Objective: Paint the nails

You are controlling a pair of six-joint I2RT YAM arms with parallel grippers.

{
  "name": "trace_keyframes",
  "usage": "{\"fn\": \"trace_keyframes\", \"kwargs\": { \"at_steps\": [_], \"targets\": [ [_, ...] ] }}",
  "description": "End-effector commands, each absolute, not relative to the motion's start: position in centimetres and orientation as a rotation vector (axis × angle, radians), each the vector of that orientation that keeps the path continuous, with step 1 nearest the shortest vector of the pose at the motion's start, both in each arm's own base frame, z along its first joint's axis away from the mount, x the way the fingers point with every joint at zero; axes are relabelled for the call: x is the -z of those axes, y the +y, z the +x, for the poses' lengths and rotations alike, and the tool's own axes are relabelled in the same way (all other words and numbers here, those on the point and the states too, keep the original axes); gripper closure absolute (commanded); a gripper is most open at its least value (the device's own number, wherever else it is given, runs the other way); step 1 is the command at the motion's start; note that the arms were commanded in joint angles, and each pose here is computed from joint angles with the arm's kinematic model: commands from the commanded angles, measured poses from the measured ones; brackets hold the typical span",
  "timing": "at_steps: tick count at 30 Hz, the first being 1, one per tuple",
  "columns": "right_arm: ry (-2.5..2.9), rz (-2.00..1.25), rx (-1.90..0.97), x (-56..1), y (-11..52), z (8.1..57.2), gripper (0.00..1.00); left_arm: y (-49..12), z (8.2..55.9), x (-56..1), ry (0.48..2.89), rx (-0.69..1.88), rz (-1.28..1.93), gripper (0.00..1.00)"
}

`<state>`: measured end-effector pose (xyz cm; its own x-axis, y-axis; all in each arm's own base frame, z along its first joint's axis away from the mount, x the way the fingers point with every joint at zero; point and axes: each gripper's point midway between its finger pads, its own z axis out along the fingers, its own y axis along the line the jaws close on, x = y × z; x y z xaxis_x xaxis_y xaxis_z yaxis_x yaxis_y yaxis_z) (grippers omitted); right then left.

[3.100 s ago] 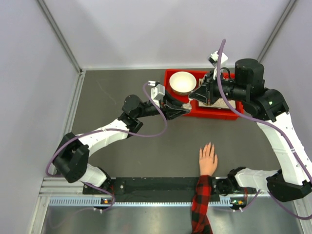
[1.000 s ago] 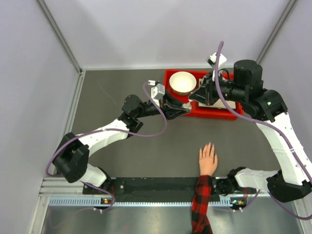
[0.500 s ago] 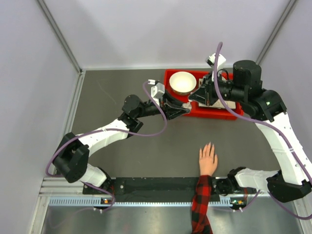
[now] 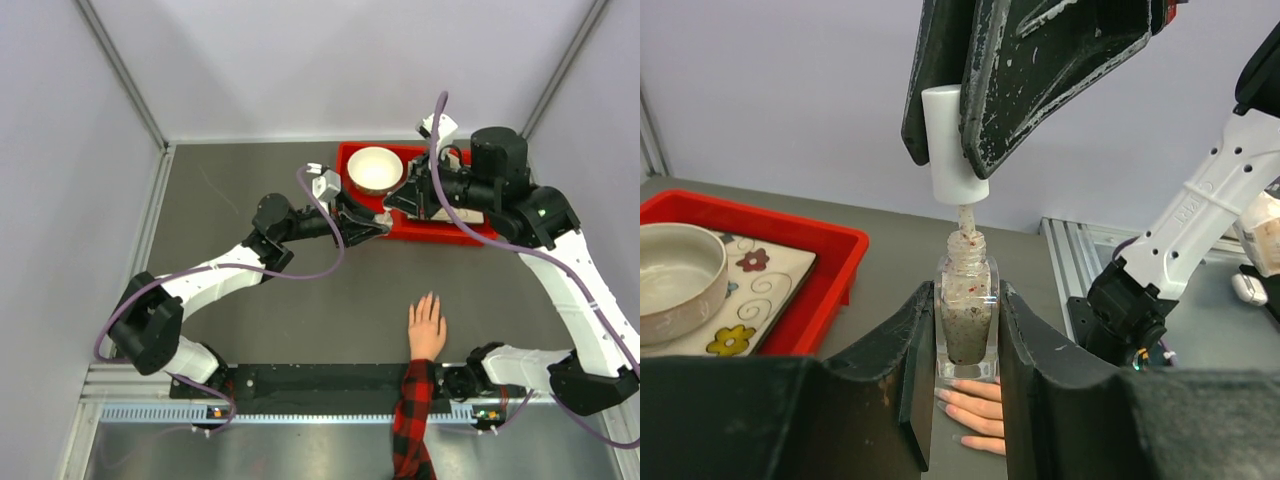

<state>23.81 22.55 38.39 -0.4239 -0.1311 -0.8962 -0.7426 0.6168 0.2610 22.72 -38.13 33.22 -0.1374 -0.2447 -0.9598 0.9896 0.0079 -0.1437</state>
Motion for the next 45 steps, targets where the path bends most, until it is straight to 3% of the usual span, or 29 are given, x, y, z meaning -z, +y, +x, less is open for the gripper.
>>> {"fn": "trace_keyframes", "kwargs": {
  "at_steps": [1, 26, 30, 33, 37, 38, 39, 43, 44, 45],
  "targets": [
    [1.908, -0.716, -0.83, -38.0, 22.8, 23.3, 1.0, -37.3, 22.0, -37.9, 0.985, 1.358, 0.914, 1.0],
    [1.919, -0.6, -0.807, -36.2, 23.1, 23.2, 1.0, -36.5, 23.2, -39.7, 0.997, 1.369, 0.753, 1.0],
    [1.992, -0.532, -0.749, -35.6, 23.0, 23.4, 1.0, -36.6, 24.3, -38.8, 1.036, 1.27, 0.781, 1.0],
    [2.072, -0.413, -0.739, -34.9, 22.1, 23.1, 0.93, -36.4, 25.1, -38.2, 1.038, 1.162, 0.813, 1.0],
    [2.183, -0.294, -0.771, -34.4, 22.4, 22.8, 0.91, -35.8, 26.2, -37.8, 1.022, 1.013, 0.826, 1.0],
    [2.185, -0.268, -0.76, -34.5, 22.4, 22.9, 0.88, -35.7, 26.6, -37.6, 1.03, 0.978, 0.817, 1.0],
    [2.187, -0.24, -0.764, -34.9, 22.5, 23.0, 0.76, -35.6, 27.0, -37.5, 1.042, 0.939, 0.803, 1.0],
    [2.181, -0.195, -0.774, -35.8, 23.0, 23.7, 0.62, -35.5, 27.7, -37.2, 1.03, 0.901, 0.777, 1.0],
    [2.172, -0.193, -0.779, -36.1, 23.0, 23.7, 0.54, -35.6, 27.6, -37.2, 1.031, 0.913, 0.777, 1.0],
    [2.156, -0.199, -0.771, -36.6, 22.8, 23.7, 0.4, -35.6, 27.4, -37.5, 1.023, 0.93, 0.771, 1.0]
  ]
}}
